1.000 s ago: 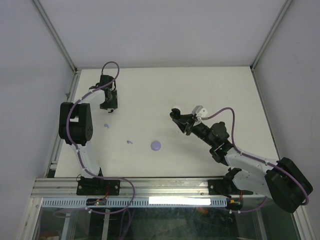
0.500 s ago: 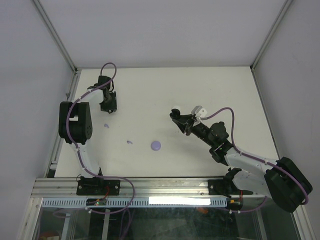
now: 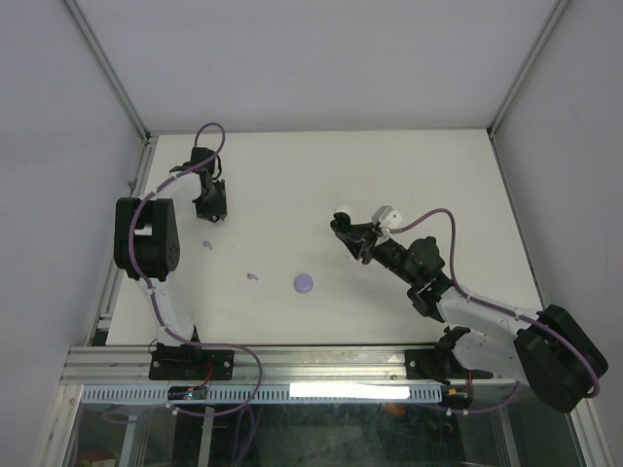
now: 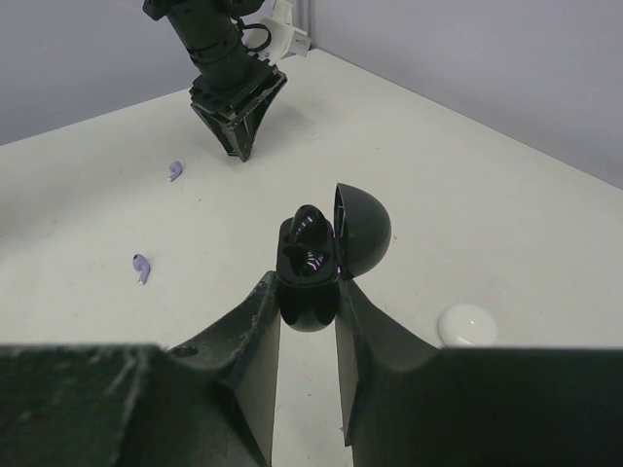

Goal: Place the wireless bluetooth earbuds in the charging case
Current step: Pick up the earbud from the center of the board, then place the earbud in the charging case, then close the charging case.

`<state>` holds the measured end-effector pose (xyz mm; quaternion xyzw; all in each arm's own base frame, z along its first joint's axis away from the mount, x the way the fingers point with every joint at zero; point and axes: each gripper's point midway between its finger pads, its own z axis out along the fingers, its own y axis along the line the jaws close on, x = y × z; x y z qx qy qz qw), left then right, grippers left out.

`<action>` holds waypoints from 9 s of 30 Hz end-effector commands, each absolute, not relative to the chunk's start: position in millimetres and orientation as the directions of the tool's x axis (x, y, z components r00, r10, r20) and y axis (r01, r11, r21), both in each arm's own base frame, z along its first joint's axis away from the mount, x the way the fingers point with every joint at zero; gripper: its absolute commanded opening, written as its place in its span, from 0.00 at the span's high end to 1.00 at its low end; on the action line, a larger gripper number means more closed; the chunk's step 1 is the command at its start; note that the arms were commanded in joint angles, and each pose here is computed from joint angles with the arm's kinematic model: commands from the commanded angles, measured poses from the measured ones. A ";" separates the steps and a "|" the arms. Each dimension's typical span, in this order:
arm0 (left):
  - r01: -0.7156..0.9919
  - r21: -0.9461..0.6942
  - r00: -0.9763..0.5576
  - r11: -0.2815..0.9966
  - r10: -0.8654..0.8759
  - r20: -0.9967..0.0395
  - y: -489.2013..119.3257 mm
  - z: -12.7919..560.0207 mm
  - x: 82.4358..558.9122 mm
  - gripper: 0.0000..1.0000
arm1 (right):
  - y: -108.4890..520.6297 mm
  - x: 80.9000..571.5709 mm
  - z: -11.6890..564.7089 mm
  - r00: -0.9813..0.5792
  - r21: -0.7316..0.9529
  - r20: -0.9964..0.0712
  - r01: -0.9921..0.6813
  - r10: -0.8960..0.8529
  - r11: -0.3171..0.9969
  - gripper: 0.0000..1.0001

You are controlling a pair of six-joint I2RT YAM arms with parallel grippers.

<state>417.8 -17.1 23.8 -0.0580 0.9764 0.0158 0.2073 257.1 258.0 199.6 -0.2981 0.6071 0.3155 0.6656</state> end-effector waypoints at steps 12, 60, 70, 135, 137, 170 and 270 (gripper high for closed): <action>-0.132 0.012 -0.898 0.991 -0.114 -0.425 -17.1 30.5 440.0 0.70 | 261.2 261.6 219.8 0.114 -0.035 -0.990 -0.783 0.088 0.622 1.00; 0.368 -0.617 -0.516 0.696 -0.400 -0.758 -218.8 283.2 351.0 0.94 | 275.3 251.5 283.8 0.272 -0.101 -0.939 -0.804 0.212 0.586 1.00; 0.525 -0.687 -0.470 0.503 -0.502 -0.726 -274.6 321.3 306.5 0.94 | 277.8 266.6 283.8 0.285 -0.088 -0.932 -0.776 0.223 0.625 1.00; 0.555 -0.691 -0.395 0.463 -0.584 -0.709 -326.1 322.9 273.2 0.94 | 270.3 268.3 294.9 0.322 -0.064 -0.904 -0.753 0.283 0.655 1.00; 0.544 -0.694 -0.398 0.471 -0.583 -0.708 -325.9 319.2 274.0 0.94 | 269.6 268.3 294.9 0.322 -0.062 -0.904 -0.752 0.283 0.657 1.00; 0.407 -0.747 -0.407 0.525 -0.628 -0.663 -314.5 294.5 277.5 0.86 | 263.5 267.6 295.7 0.314 -0.031 -0.899 -0.741 0.306 0.671 1.00; 0.764 -0.584 -0.548 0.275 -0.203 -0.812 -303.8 321.0 241.3 0.28 | 301.3 221.0 295.1 0.084 0.027 -0.937 -0.951 0.339 0.309 1.00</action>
